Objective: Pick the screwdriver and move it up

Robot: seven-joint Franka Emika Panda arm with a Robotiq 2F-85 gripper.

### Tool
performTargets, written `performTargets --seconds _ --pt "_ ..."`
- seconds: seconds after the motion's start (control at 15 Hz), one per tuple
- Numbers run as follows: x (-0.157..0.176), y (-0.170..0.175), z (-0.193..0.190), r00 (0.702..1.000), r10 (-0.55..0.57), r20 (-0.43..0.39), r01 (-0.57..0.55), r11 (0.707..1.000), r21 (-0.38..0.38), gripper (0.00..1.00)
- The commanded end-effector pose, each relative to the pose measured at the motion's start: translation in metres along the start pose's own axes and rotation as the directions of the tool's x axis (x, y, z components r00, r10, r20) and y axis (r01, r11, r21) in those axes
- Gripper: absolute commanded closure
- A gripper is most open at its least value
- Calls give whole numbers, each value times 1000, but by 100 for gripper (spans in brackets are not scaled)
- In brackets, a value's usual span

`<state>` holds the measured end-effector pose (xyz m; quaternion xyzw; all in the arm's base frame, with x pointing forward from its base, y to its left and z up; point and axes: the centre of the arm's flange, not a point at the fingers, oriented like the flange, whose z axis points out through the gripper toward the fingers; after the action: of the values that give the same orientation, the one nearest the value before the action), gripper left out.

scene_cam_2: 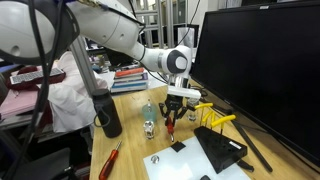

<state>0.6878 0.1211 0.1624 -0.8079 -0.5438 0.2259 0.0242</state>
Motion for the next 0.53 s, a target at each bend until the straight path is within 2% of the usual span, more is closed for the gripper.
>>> performTargets --seconds 0.0,0.13,0.33,0.4,0.47 --pt "-4 24 -9 999 -27 20 26 999 33 44" --pt "-11 27 -12 999 -16 32 15 999 39 37" --pt "-26 27 -24 999 6 43 -8 999 46 14" --pt "-23 19 -15 999 13 33 -14 999 35 33" --pt "-25 20 -19 999 17 34 -19 999 36 25"
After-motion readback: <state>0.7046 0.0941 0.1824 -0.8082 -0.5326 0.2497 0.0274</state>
